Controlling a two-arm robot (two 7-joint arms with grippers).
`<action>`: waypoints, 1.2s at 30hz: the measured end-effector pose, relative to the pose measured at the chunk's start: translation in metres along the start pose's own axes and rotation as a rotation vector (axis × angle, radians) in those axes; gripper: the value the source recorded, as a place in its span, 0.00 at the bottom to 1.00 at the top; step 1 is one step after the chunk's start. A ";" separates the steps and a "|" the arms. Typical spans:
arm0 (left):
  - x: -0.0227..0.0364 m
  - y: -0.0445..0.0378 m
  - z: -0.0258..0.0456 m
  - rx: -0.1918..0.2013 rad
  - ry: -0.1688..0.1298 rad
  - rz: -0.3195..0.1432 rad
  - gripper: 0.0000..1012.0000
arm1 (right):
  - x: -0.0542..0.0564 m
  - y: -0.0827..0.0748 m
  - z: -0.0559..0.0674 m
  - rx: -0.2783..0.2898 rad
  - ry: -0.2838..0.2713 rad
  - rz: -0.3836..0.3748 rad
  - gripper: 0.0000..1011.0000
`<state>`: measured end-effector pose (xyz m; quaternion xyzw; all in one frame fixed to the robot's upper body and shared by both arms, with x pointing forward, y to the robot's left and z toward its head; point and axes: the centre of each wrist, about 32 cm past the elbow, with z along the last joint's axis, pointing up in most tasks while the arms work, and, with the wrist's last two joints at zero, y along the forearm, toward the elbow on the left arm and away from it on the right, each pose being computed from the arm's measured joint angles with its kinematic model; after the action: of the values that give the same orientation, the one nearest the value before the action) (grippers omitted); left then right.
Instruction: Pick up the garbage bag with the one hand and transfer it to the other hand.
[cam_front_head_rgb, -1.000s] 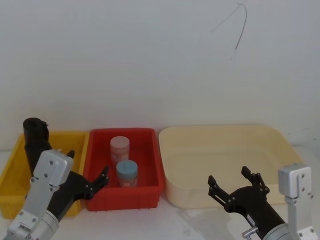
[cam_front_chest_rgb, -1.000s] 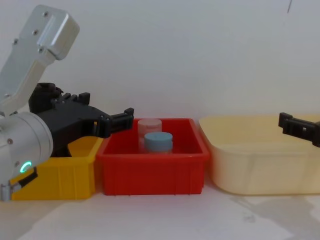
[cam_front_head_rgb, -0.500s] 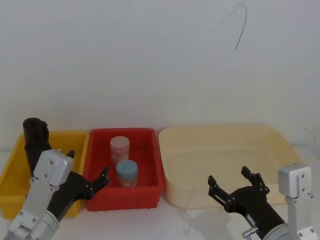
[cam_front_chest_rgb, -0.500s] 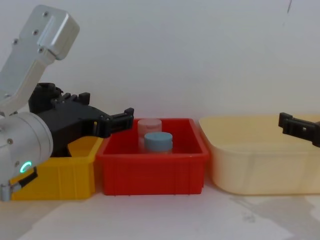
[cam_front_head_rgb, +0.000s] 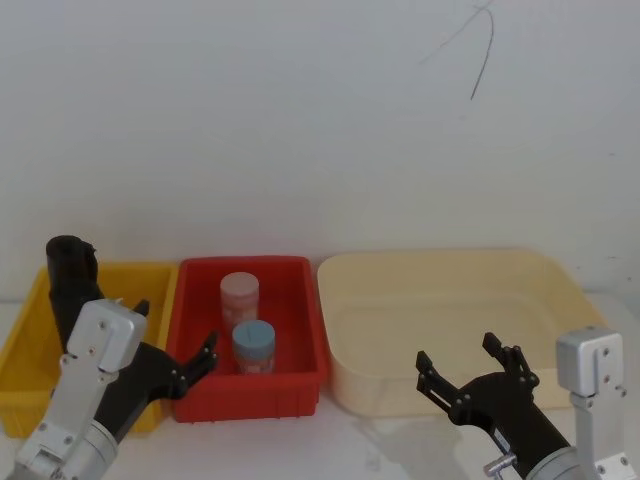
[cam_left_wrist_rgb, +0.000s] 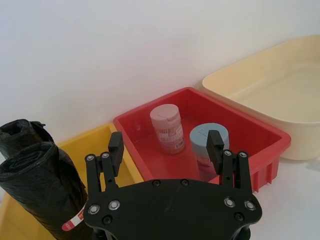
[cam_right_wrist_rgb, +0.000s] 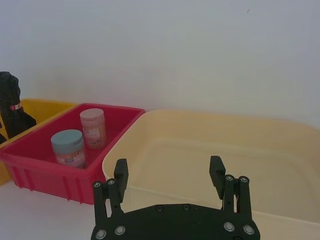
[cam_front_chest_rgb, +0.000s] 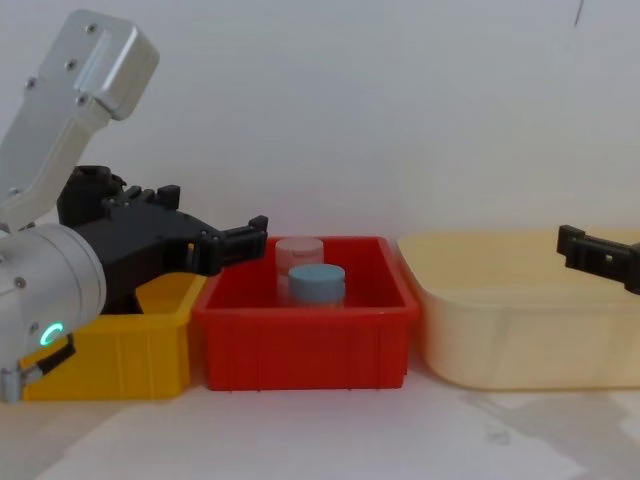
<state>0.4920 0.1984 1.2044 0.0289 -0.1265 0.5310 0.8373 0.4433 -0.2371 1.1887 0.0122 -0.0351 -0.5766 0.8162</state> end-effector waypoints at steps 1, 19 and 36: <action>0.0000 0.0000 0.0000 0.000 0.000 0.000 0.99 | 0.000 0.000 0.000 0.000 0.000 0.000 0.99; 0.0000 0.0000 0.0000 0.000 0.000 0.000 0.99 | 0.000 0.000 0.000 0.000 0.000 0.000 0.99; 0.0000 0.0000 0.0000 0.000 0.000 0.000 0.99 | 0.000 0.000 0.000 0.000 0.000 0.000 0.99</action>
<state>0.4920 0.1984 1.2044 0.0289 -0.1264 0.5311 0.8374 0.4433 -0.2371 1.1887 0.0122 -0.0351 -0.5766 0.8162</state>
